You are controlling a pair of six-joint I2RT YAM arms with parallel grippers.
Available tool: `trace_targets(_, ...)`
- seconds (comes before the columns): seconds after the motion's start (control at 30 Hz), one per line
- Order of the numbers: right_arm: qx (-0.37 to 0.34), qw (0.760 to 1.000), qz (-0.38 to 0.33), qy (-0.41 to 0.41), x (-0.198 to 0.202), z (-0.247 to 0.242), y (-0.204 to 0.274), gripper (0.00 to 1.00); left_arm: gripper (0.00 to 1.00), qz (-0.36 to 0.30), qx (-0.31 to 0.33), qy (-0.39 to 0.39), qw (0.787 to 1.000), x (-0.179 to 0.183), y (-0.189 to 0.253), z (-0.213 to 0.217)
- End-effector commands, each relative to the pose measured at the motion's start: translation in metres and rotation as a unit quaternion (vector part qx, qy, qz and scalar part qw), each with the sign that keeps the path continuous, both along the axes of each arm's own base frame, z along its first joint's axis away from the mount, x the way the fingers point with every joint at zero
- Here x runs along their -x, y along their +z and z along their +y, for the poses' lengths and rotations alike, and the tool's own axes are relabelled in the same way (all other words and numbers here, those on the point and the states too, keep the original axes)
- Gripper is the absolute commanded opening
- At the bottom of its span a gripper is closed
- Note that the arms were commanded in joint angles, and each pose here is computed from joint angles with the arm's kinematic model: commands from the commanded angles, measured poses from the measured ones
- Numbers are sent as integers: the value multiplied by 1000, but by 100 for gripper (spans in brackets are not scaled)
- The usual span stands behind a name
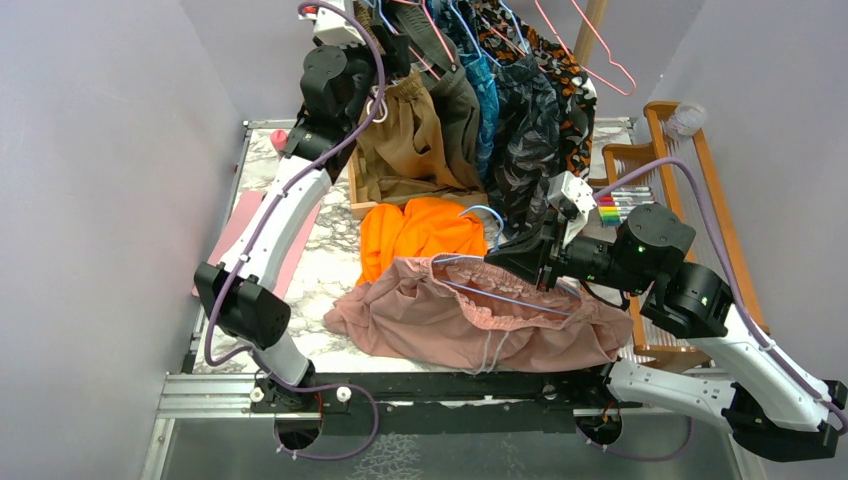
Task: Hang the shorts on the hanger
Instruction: Adjust the shorts at the clothesline.
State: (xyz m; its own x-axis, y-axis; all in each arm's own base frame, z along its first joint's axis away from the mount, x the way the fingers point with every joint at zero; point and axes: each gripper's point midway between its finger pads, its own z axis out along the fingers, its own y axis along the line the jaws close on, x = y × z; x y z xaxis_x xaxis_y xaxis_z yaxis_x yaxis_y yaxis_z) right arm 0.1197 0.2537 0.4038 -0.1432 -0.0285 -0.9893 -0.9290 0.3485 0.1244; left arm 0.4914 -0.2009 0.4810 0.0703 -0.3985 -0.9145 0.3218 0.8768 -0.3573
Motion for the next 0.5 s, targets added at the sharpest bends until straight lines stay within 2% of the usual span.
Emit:
trace_targets(0.0,-13,1000,-15,2,3,-4,11,1,79,-30,16,81,996,4,25,33)
trace_targets(0.2,-12,1000,-16,-4,3,-7,12,1,77,-36,14,58,998,-7,32,19)
trace_targets(0.33,-11,1000,-17,-6,3,-9,13,1,76,-26,13,60,998,-22,22,14)
trace_targets(0.47,-6,1000,-19,-11,1,-10,9,1,72,-31,14,52,998,-30,21,7)
